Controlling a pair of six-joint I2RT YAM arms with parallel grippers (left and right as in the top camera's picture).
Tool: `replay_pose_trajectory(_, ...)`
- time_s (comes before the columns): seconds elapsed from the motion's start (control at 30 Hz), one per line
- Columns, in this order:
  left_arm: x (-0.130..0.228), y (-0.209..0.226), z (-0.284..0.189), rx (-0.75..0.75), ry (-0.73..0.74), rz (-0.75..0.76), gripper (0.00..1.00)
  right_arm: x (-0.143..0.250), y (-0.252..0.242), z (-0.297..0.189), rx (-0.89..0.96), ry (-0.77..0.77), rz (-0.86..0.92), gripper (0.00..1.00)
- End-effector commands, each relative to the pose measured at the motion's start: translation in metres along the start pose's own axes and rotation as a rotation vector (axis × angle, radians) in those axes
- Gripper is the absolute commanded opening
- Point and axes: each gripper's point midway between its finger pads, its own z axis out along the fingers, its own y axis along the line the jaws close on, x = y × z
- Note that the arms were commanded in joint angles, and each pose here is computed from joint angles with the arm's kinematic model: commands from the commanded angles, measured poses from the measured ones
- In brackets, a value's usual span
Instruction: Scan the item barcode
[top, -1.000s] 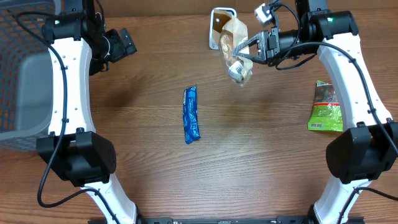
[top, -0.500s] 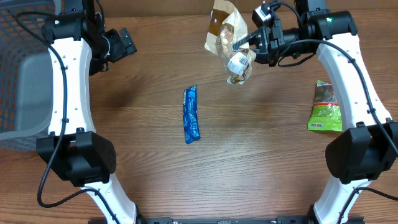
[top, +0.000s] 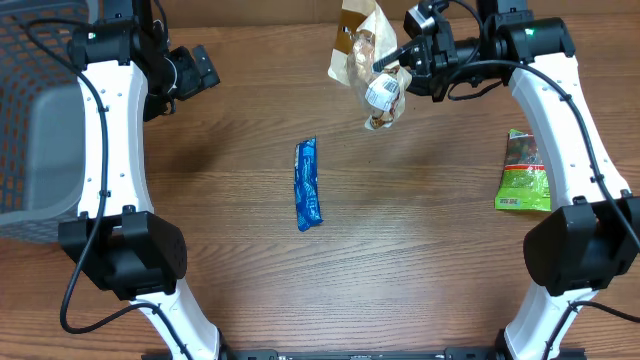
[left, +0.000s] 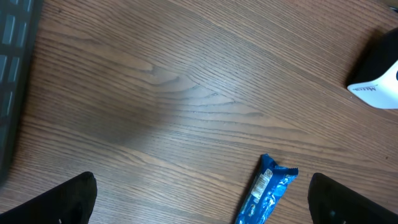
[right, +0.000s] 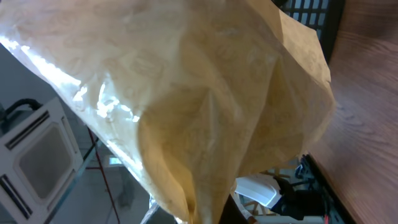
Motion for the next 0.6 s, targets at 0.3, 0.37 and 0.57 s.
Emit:
replay_pose_trajectory(0.3,0.001,-0.002,0.003,0.003,0.006,0.025,1.0,0.066,0.123,-0.001,-0.03,0.017,-0.49,0.04)
replay_pose_trajectory(0.37,0.001,-0.001,0.003,0.003,0.005,0.025,1.0,0.074,0.135,-0.001,-0.03,0.018,-0.562,0.04)
replay_pose_trajectory(0.57,0.001,-0.001,0.003,0.003,0.005,0.025,1.0,0.078,0.151,-0.002,-0.028,0.017,-0.621,0.04)
